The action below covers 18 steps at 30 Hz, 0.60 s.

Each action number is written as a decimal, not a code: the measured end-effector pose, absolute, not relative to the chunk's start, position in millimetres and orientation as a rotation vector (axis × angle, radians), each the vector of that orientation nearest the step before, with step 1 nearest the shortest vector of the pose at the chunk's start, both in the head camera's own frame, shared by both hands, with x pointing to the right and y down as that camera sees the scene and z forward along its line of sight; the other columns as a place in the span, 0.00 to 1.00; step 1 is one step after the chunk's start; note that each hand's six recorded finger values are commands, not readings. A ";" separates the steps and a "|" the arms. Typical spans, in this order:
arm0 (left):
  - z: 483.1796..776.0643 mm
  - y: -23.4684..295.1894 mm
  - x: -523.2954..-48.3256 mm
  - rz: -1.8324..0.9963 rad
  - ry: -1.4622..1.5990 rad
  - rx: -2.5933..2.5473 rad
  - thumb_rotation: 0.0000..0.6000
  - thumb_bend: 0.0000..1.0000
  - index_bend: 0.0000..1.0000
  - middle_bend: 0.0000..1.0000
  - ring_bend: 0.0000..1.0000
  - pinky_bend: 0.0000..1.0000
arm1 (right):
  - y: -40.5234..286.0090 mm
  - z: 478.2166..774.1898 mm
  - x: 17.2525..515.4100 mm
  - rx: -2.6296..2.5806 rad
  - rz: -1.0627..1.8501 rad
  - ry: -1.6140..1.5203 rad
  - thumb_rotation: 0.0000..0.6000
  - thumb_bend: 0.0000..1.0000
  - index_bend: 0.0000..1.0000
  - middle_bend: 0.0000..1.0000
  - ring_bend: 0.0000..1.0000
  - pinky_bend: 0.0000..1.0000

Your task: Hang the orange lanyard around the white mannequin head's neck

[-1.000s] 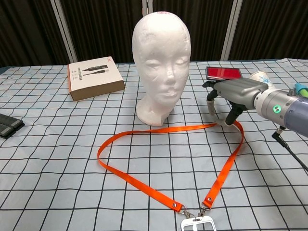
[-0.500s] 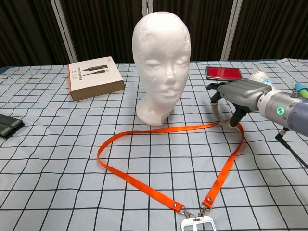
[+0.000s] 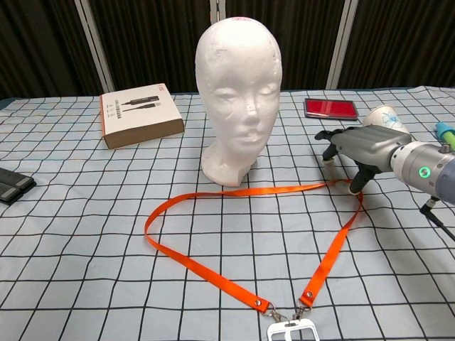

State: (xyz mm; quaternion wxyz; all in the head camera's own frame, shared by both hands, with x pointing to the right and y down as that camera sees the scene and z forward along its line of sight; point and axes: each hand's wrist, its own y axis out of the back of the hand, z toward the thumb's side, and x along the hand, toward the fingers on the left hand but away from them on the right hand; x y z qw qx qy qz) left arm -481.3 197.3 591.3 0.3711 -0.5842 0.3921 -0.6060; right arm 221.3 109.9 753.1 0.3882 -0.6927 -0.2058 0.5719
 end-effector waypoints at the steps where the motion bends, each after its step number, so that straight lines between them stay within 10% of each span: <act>1: 591.6 197.5 -481.3 -1.555 1.005 -1.499 1.00 0.00 0.00 0.00 0.00 0.00 | 110.0 753.2 221.9 -1.764 1.456 -0.527 1.00 0.40 0.62 0.02 0.00 0.00; 18: 602.3 181.2 -447.8 -1.477 0.997 -1.634 1.00 0.03 0.13 0.00 0.00 0.00 | 111.9 736.6 224.5 -1.885 1.433 -0.653 1.00 0.44 0.75 0.09 0.00 0.00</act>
